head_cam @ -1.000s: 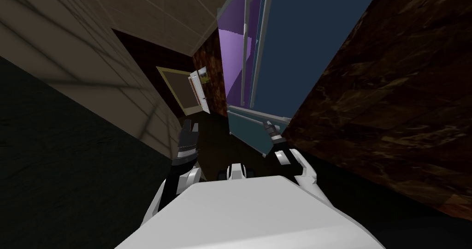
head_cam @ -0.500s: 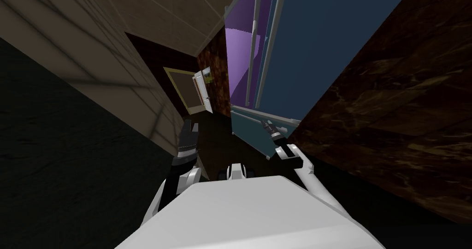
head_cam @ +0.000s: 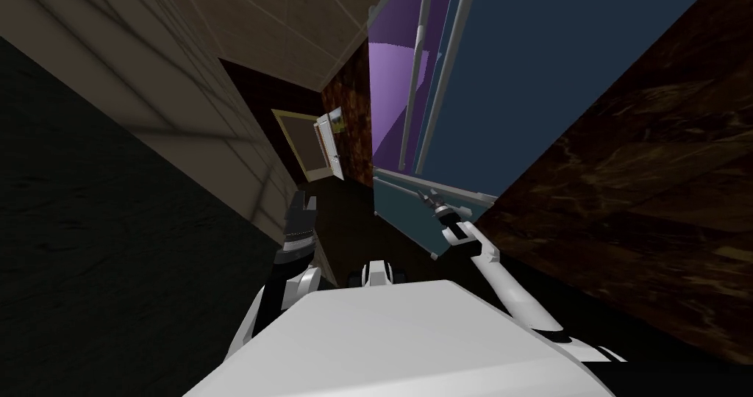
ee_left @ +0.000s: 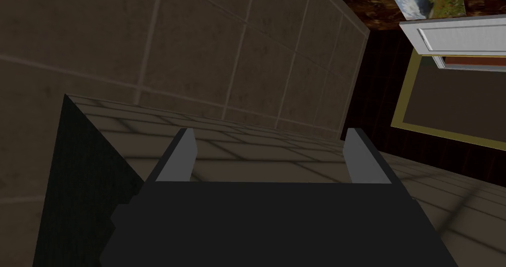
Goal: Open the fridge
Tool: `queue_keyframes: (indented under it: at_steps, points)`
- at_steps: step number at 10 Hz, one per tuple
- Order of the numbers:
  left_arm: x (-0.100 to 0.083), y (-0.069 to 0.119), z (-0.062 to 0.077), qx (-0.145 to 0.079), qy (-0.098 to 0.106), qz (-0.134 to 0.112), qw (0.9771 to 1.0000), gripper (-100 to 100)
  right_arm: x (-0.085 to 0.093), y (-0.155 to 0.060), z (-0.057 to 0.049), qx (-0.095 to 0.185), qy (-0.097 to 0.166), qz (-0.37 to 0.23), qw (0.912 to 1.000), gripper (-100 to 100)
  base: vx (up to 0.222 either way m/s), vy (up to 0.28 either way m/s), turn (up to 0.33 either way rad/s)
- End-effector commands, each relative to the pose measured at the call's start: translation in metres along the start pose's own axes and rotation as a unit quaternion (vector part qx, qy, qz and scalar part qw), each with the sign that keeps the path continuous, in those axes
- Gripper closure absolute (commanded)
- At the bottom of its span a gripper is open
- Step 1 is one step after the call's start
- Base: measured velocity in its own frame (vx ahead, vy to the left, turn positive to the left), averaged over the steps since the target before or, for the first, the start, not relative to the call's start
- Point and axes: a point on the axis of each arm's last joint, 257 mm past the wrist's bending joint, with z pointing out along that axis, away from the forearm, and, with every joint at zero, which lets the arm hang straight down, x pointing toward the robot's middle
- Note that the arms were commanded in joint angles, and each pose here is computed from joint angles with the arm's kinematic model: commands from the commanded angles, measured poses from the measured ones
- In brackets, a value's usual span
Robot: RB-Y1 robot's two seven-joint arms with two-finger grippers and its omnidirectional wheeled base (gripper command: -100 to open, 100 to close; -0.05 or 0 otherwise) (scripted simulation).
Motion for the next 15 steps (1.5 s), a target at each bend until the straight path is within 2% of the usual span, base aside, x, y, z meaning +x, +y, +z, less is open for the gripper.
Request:
queue_keyframes:
  at_steps: [1,2,3,6,9,13,14,15]
  points:
    - [0.0,0.0,0.0,0.0,0.0,0.0,1.0,0,0.008,-0.025,0.008,0.016,0.02,-0.058,0.998,-100,0.034,0.055,0.026]
    - [0.0,0.0,0.0,0.0,0.0,0.0,1.0,0,0.008,-0.039,0.014,0.024,0.029,-0.094,0.9948,-100,0.025,0.052,0.062]
    - [0.0,0.0,0.0,0.0,0.0,0.0,1.0,0,0.01,-0.041,0.014,0.025,0.031,-0.094,0.9947,-100,0.025,0.036,0.037]
    - [0.0,0.0,0.0,0.0,0.0,0.0,1.0,0,0.004,-0.088,0.029,0.052,0.055,-0.198,0.9772,-100,0.044,0.052,0.085]
    - [0.0,0.0,0.0,0.0,0.0,0.0,1.0,0,-0.004,-0.141,0.037,0.087,0.083,-0.287,0.9502,-100,0.054,0.073,0.092]
    - [0.0,0.0,0.0,0.0,0.0,0.0,1.0,0,-0.027,-0.195,0.043,0.124,0.107,-0.375,0.9122,-100,0.047,0.062,0.068]
    - [0.0,0.0,0.0,0.0,0.0,0.0,1.0,0,-0.038,-0.213,0.044,0.138,0.115,-0.405,0.8967,-100,0.032,0.024,0.067]
    - [0.0,0.0,0.0,0.0,0.0,0.0,1.0,0,-0.042,-0.22,0.044,0.143,0.118,-0.415,0.8907,-100,0.013,-0.014,0.042]
